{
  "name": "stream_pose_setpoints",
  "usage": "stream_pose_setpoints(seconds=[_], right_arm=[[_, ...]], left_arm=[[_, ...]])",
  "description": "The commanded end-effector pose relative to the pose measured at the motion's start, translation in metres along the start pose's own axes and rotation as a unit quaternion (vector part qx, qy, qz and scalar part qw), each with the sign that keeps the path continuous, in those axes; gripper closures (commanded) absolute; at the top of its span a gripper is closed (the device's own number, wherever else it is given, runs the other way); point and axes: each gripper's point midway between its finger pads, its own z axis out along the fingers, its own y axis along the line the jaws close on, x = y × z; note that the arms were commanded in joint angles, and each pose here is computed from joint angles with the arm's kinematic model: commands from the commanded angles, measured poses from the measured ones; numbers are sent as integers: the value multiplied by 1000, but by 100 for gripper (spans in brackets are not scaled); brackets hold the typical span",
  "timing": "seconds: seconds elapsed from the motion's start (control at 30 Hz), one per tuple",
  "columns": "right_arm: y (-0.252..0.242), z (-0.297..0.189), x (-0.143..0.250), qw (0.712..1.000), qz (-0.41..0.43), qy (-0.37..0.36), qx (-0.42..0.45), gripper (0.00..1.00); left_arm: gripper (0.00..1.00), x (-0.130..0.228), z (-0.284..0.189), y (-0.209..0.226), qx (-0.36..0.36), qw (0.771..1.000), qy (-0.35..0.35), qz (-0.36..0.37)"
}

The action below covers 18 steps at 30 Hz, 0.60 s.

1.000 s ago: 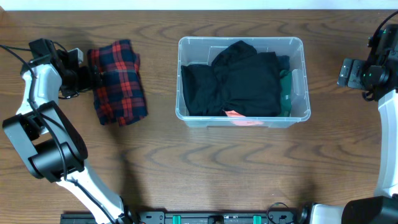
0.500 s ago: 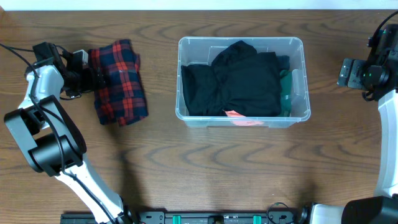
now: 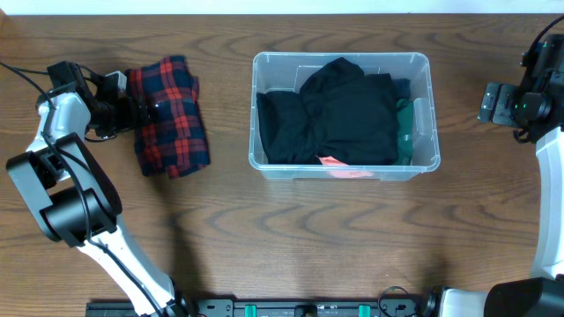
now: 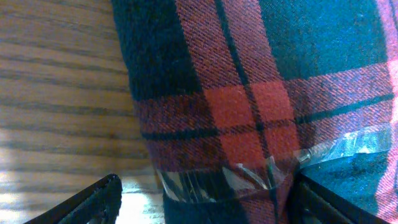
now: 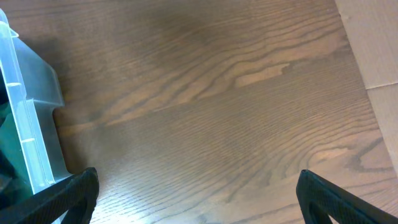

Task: Pack container
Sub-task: 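Grasp the taped red plaid shirt's top edge with the left gripper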

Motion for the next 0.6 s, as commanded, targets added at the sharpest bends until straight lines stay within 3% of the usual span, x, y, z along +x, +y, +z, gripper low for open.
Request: stream_pose_setpoints(seconds=[0.0, 0.27, 0.57], right_arm=[[-3, -1, -2, 1000, 6, -2, 7, 1], [-3, -1, -2, 1000, 6, -2, 7, 1], [-3, -1, -2, 1000, 6, -2, 7, 1]], left_arm=[[15, 28, 31, 7, -3, 999, 51, -5], [16, 44, 39, 8, 0, 998, 66, -11], [55, 52, 40, 7, 2, 997, 76, -16]])
